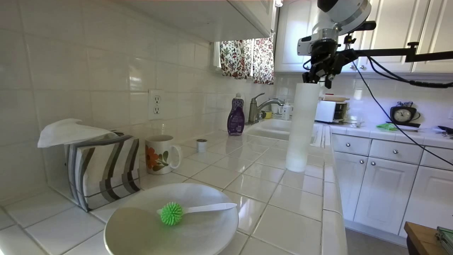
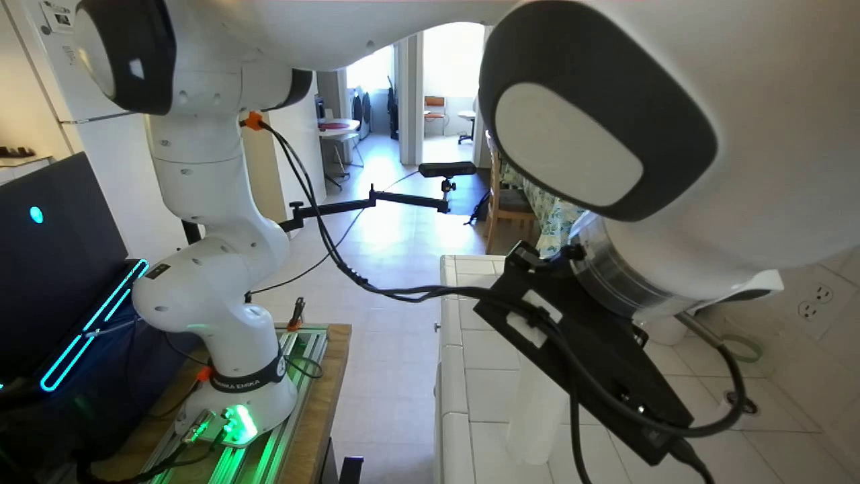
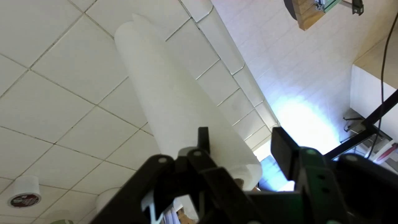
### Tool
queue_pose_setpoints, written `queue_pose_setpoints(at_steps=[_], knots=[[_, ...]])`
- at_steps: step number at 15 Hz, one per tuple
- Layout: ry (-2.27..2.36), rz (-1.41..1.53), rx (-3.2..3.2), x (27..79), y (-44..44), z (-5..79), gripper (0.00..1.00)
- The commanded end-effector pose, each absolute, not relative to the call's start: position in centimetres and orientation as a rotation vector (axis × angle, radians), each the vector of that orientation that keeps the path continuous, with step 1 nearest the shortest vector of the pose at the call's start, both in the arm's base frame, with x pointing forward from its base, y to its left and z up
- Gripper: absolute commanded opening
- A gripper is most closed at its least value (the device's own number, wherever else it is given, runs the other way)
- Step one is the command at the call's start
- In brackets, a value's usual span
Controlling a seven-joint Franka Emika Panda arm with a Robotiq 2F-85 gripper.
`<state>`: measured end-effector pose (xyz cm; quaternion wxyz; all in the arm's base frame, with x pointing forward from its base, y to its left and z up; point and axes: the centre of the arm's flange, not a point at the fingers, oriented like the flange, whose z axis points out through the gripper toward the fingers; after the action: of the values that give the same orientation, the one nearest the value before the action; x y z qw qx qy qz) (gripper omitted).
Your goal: Unroll one piece of paper from the paper roll
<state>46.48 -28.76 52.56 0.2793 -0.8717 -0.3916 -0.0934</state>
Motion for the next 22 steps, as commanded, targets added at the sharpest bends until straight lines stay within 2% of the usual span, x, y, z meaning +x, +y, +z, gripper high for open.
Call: queue_pose_setpoints(at_steps=[1,3,5,6,7,9,22], knots=[[-1.063,-0.239,-2.329,45.3,-28.5,52.2,0.42],[-1.059,-0.235,-2.329,45.2,-28.6,52.0,0.30],[-1.058,-0.233,-2.331,45.1,-28.7,52.0,0.27],[-1.057,-0.233,-2.331,45.2,-28.7,52.0,0.16],[-1.058,-0.231,-2.333,45.2,-28.6,52.0,0.13],[-1.054,-0.223,-2.343,45.2,-28.4,52.2,0.00],[-0.996,-0.124,-2.405,42.1,-23.9,52.7,0.00]])
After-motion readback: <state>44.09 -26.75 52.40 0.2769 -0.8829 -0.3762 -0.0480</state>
